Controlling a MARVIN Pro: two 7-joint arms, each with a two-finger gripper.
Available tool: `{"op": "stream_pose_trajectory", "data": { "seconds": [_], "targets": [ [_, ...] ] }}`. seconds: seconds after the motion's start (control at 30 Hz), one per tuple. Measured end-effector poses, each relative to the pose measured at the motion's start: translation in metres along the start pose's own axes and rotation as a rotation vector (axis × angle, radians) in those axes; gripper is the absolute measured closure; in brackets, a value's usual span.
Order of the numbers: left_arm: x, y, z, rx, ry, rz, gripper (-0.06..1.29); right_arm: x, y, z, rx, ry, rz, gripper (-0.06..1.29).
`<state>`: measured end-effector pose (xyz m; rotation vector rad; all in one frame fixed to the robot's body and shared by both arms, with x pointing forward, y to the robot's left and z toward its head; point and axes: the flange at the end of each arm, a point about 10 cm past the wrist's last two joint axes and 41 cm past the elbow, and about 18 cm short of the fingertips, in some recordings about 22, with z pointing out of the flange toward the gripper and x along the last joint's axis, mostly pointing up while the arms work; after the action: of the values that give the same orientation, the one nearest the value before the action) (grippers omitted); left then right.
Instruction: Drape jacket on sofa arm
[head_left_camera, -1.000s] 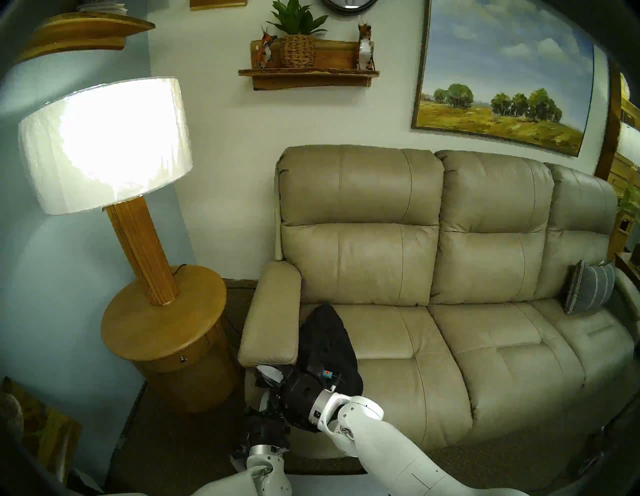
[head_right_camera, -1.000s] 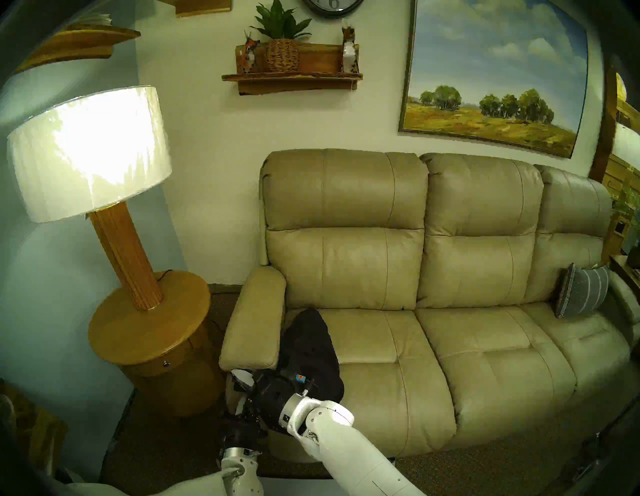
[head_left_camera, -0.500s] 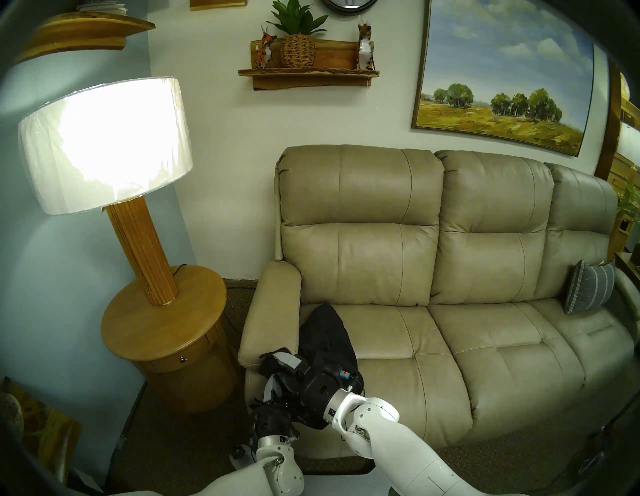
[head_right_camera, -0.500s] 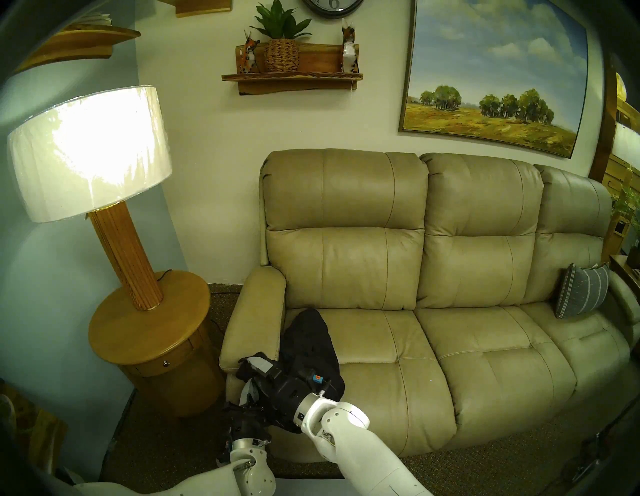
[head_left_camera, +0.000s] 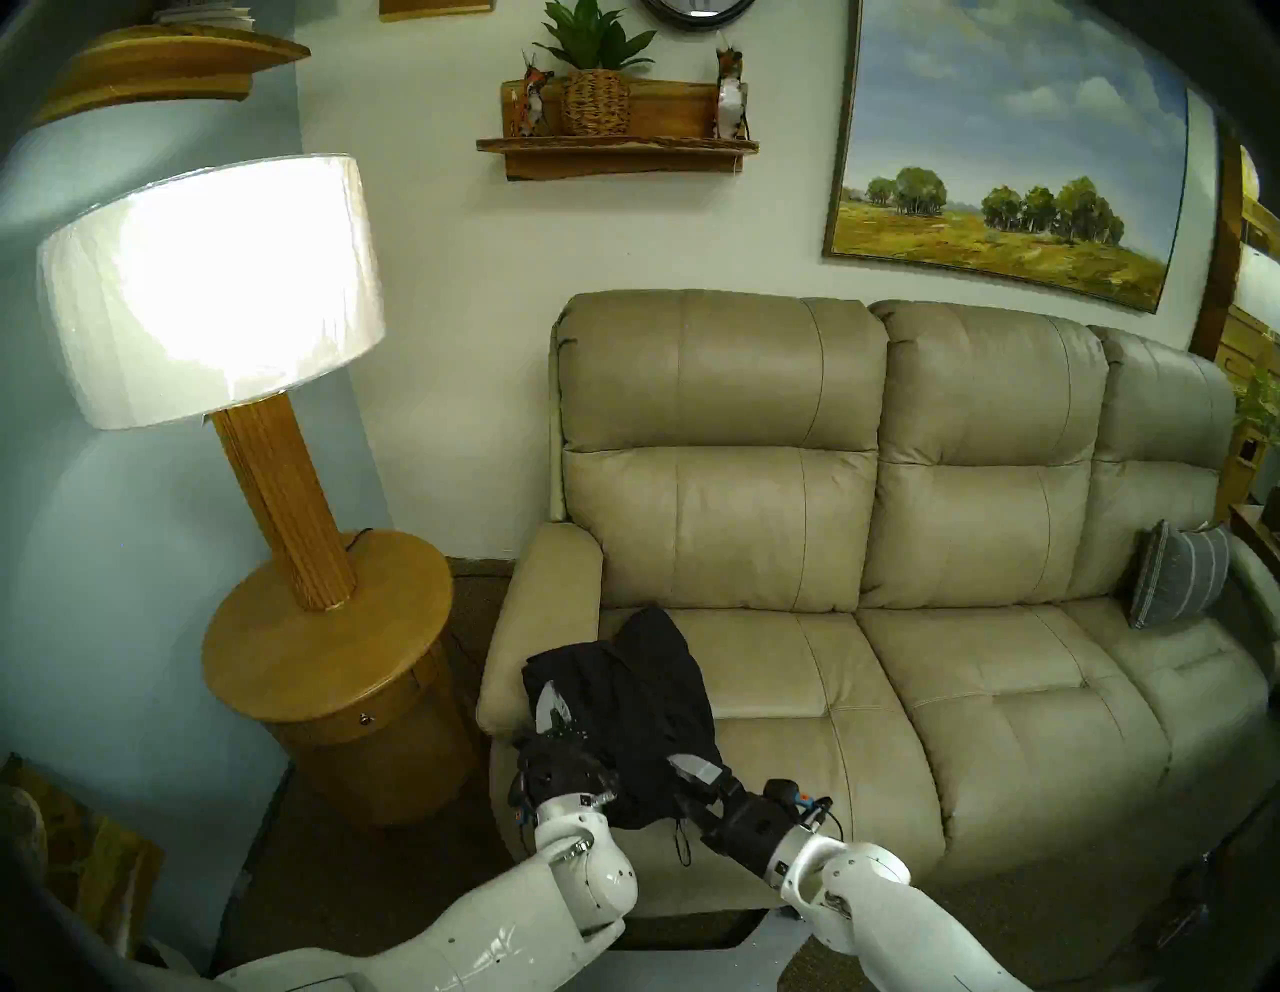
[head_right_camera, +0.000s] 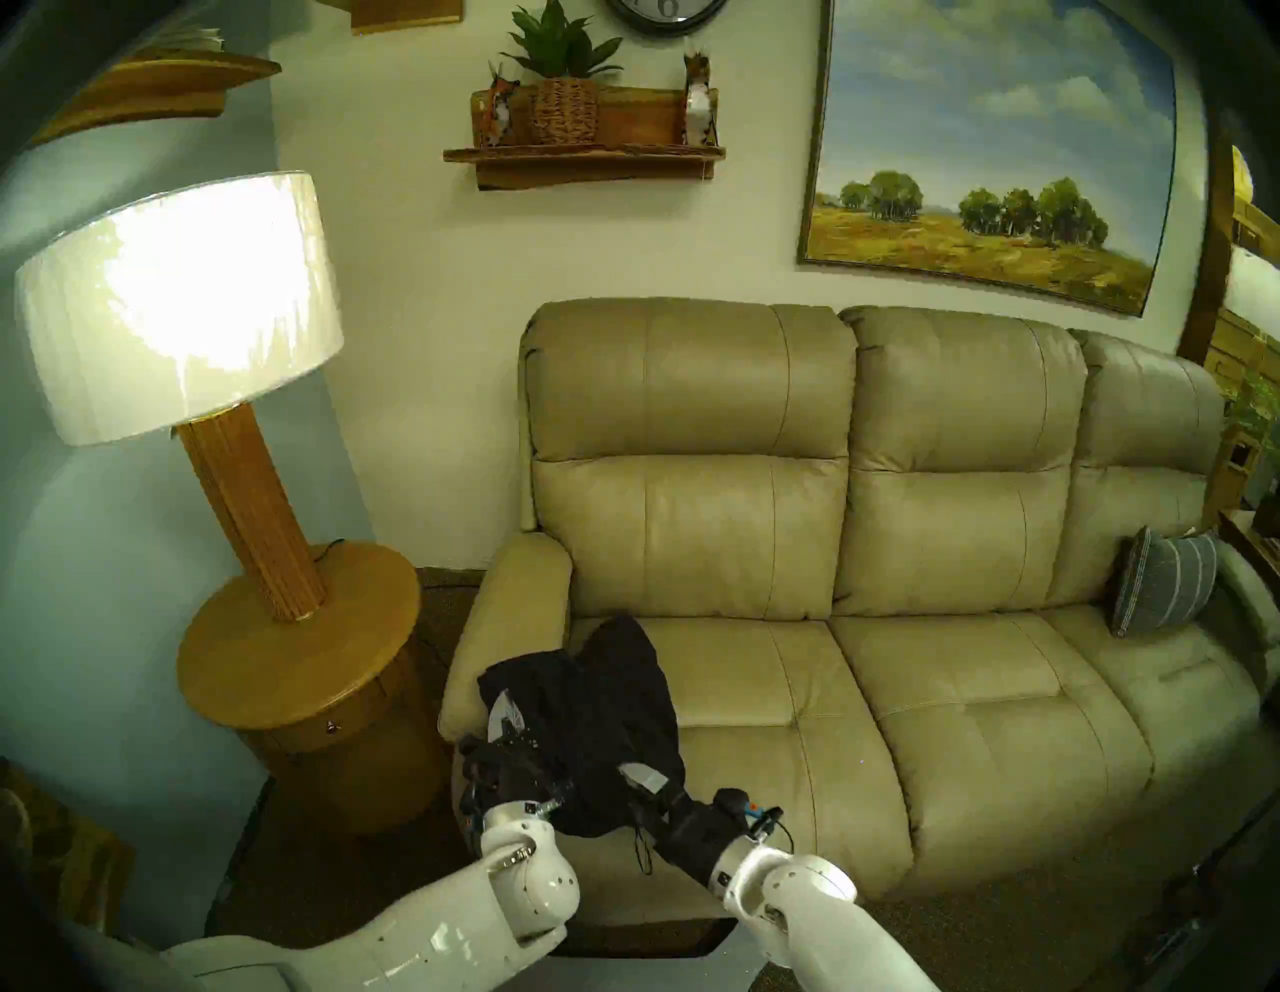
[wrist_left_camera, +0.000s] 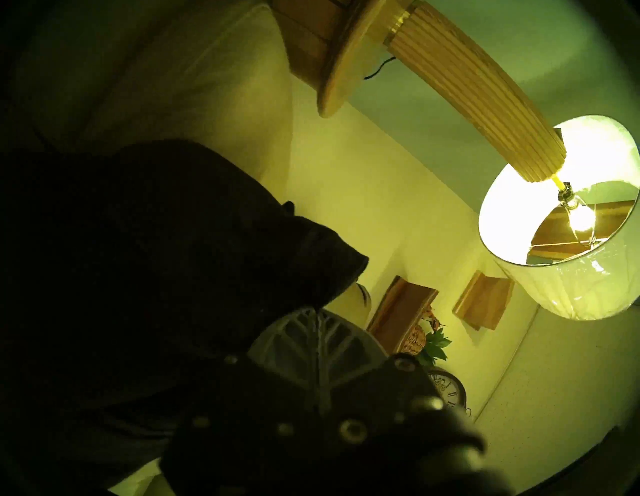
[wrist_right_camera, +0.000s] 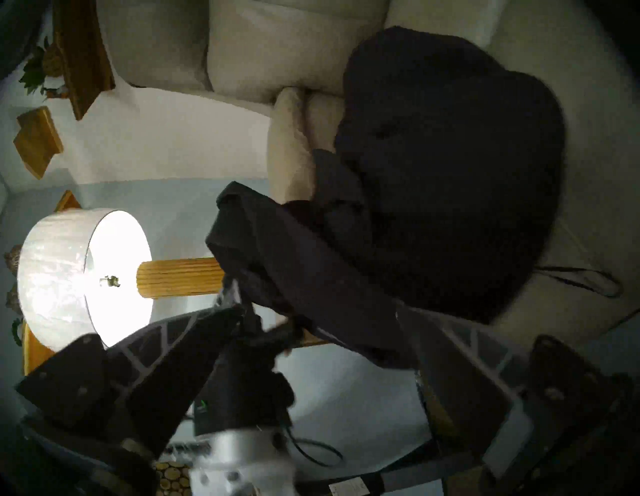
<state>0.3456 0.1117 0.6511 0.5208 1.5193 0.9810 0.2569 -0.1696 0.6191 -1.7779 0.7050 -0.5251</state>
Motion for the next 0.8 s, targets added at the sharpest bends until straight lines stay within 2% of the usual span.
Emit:
{"op": "stream_pose_trajectory", "data": {
  "seconds": [0.13, 0.33, 0.57, 0.8],
  "targets": [
    [0.011, 0.011, 0.025, -0.004, 0.057, 0.021, 1.26, -0.007, 0.032, -0.035, -0.063, -0.022, 0.044, 0.00],
    [0.041, 0.025, 0.048, 0.020, 0.145, 0.038, 1.26, -0.005, 0.048, -0.073, -0.059, -0.019, 0.089, 0.00],
    [0.072, 0.050, 0.073, 0.008, 0.225, 0.025, 1.26, 0.004, 0.049, -0.095, -0.025, -0.013, 0.113, 0.00],
    [0.106, 0.072, 0.092, 0.011, 0.311, -0.008, 1.26, 0.004, 0.051, -0.102, -0.011, -0.028, 0.132, 0.00]
  ]
}}
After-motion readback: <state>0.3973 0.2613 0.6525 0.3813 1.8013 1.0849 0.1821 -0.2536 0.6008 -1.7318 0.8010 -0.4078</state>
